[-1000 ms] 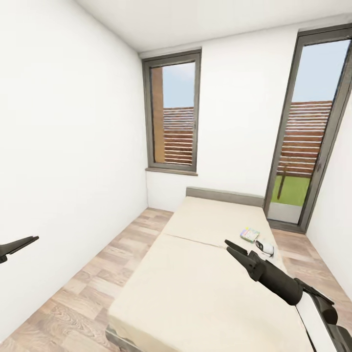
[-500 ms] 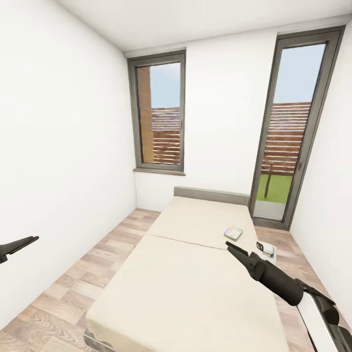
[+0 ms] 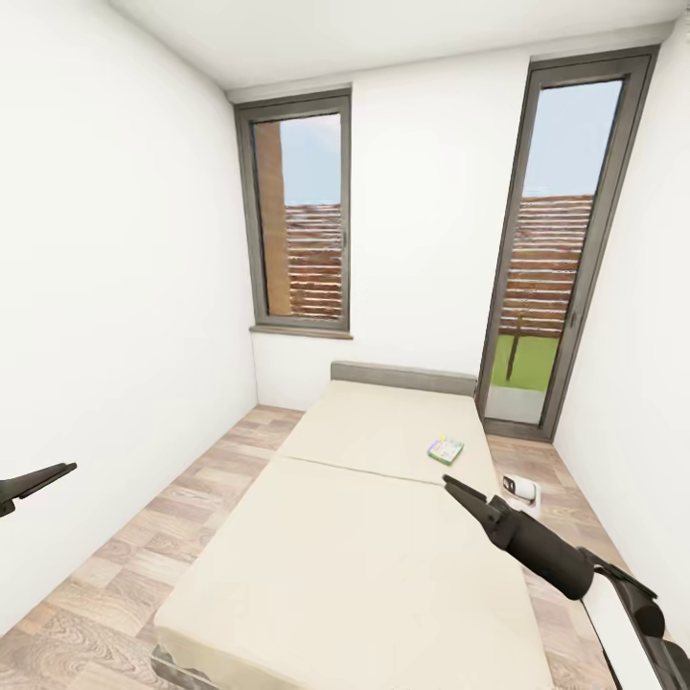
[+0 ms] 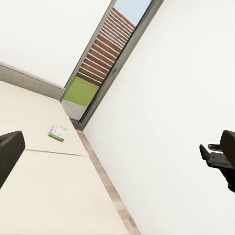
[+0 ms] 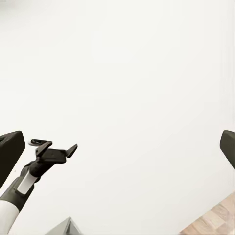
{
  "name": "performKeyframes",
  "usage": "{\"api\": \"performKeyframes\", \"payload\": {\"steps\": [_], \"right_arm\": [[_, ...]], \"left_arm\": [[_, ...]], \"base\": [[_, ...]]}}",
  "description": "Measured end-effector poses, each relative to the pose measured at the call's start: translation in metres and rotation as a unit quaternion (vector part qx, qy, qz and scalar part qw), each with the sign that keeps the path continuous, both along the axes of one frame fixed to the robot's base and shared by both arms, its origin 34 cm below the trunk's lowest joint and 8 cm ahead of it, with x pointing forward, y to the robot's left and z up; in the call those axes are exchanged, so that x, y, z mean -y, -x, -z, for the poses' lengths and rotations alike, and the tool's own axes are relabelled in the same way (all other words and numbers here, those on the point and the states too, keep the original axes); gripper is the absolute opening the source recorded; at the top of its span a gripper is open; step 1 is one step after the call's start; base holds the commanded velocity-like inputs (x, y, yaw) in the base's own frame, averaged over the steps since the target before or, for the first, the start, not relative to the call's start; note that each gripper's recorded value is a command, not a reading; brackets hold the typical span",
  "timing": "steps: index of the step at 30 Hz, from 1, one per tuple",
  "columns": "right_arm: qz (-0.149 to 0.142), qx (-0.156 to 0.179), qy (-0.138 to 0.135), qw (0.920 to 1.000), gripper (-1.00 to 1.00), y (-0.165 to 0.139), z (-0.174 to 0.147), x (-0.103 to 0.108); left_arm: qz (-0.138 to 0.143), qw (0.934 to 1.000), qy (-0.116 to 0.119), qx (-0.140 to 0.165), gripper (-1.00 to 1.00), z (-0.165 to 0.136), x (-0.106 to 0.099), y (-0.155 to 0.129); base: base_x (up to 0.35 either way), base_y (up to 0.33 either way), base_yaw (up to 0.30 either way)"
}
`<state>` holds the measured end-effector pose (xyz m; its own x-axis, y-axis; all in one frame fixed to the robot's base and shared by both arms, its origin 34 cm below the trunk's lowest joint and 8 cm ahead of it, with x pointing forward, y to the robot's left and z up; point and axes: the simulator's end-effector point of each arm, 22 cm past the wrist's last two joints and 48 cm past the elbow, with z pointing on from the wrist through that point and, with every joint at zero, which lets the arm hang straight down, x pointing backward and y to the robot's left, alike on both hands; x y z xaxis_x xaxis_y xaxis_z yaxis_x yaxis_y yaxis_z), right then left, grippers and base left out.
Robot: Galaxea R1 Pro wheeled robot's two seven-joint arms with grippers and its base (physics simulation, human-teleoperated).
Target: Put all the toys in the child's room - the three board games (two on the bed and one on the table), the two jigsaw puzzles on the table, and the tennis ball on the table - inside the toy box on the table in the child's room.
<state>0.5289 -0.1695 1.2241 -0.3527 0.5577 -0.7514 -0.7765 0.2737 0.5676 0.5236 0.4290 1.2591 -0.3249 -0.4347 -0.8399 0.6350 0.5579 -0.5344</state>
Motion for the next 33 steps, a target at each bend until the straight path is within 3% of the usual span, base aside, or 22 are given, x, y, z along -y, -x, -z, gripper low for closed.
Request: {"api": "performKeyframes", "payload": {"steps": [7, 11, 14, 16, 18, 21, 25, 33], "right_arm": [[0.024, -0.030, 0.010, 0.9992, 1.00, -0.014, 0.017, 0.005], [0.060, -0.064, 0.019, 0.9960, 1.00, -0.031, 0.037, 0.019], [0.111, -0.098, 0.023, 0.9888, 1.00, -0.048, 0.054, 0.045], [0.129, -0.115, 0.029, 0.9844, 1.00, -0.055, 0.065, 0.054], [0.170, -0.148, 0.042, 0.9734, 1.00, -0.066, 0.085, 0.074], [0.203, -0.171, 0.048, 0.9629, 1.00, -0.073, 0.097, 0.096], [0.224, -0.187, 0.047, 0.9553, 1.00, -0.075, 0.103, 0.115], [0.223, -0.209, 0.041, 0.9514, 1.00, -0.073, 0.109, 0.122]], "left_arm": [[0.000, 1.0000, 0.000, -0.005, 1.00, 0.004, 0.000, -0.002], [0.001, 1.0000, 0.000, -0.008, 1.00, 0.007, 0.000, -0.004], [0.000, 1.0000, 0.000, -0.009, 1.00, 0.008, 0.001, -0.005], [0.000, 0.9999, -0.001, -0.011, 1.00, 0.010, 0.000, -0.006], [0.002, 0.9999, -0.002, -0.013, 1.00, 0.012, 0.002, -0.007], [0.013, 0.9997, -0.007, -0.021, 1.00, 0.017, 0.010, -0.009], [0.024, 0.9992, -0.012, -0.028, 1.00, 0.022, 0.018, -0.010], [0.030, 0.9989, -0.014, -0.032, 1.00, 0.025, 0.022, -0.011]], "base": [[0.000, -0.001, -0.126], [0.000, 0.000, -0.130], [0.000, 0.000, -0.130], [0.000, 0.000, -0.126], [0.000, 0.000, -0.076], [0.000, 0.000, -0.039], [0.000, 0.000, -0.015], [0.000, 0.000, -0.003]]}}
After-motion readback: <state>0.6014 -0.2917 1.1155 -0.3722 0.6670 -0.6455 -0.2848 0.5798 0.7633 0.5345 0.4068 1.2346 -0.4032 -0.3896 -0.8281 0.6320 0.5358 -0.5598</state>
